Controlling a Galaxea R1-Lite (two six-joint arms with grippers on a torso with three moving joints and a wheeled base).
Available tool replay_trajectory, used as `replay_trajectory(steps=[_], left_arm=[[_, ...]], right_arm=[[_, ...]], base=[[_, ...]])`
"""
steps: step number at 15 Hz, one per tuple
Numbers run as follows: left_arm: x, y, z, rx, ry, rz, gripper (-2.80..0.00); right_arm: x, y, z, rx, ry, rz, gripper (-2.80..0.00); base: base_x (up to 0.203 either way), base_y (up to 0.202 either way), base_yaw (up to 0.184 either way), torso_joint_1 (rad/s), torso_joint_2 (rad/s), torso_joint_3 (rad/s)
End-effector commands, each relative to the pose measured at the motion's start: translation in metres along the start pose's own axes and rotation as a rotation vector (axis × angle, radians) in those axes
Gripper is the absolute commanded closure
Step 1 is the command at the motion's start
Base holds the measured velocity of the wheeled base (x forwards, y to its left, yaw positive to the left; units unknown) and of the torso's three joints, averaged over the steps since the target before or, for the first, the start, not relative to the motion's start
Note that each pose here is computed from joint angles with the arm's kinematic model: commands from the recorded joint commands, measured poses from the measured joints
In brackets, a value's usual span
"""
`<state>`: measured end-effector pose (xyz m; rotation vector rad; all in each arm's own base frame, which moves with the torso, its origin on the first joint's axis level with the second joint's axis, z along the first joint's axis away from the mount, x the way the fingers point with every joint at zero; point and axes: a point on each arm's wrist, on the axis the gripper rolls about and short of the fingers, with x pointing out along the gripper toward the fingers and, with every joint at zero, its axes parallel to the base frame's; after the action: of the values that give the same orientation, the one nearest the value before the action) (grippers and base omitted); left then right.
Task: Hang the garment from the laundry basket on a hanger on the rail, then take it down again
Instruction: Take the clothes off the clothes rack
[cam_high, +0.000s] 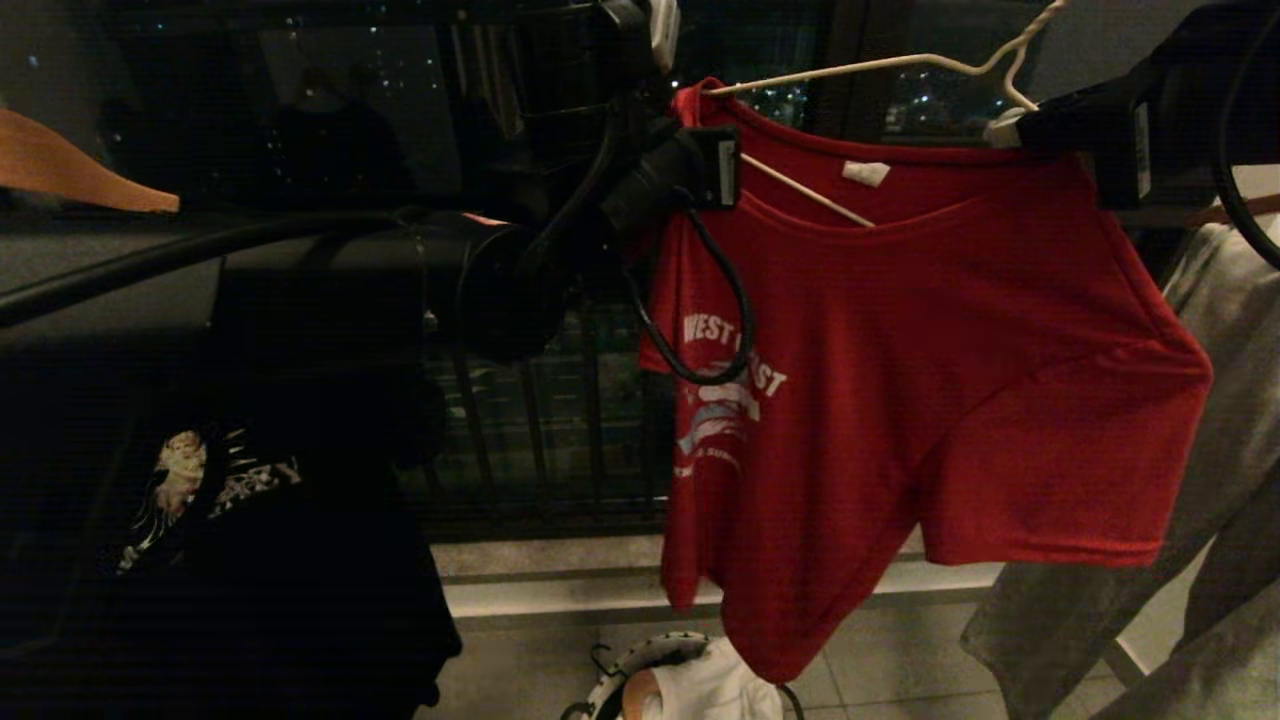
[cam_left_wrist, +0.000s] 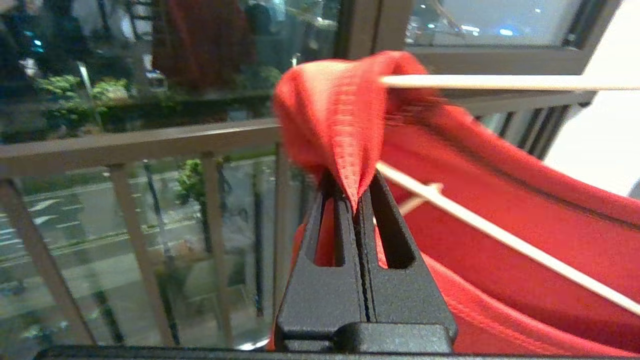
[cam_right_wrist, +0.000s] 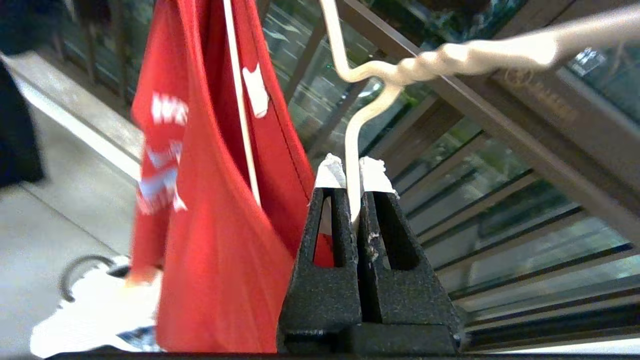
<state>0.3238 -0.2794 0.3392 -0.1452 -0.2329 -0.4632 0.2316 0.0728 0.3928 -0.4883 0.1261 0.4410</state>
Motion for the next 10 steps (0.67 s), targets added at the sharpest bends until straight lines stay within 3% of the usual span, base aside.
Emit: replay_trajectory(steps=[1,10], left_arm=[[0.0005,0.0046,0.0024,0.001,-0.008,0.014,0.00],[-0.0047,0.0010,0.0105,-0.012,-0.021,0.006,0.00]], right_arm=[[0.0025,0.0019,-0.0040,-0.018,0.024,0.012,0.00],[0.0049,0.0020,-0.0055,-0.059,0.032,0.013,0.00]], base=[[0.000,0.000,0.000,0.000,0.00,0.000],[0.000,0.000,0.000,0.000,0.00,0.000]])
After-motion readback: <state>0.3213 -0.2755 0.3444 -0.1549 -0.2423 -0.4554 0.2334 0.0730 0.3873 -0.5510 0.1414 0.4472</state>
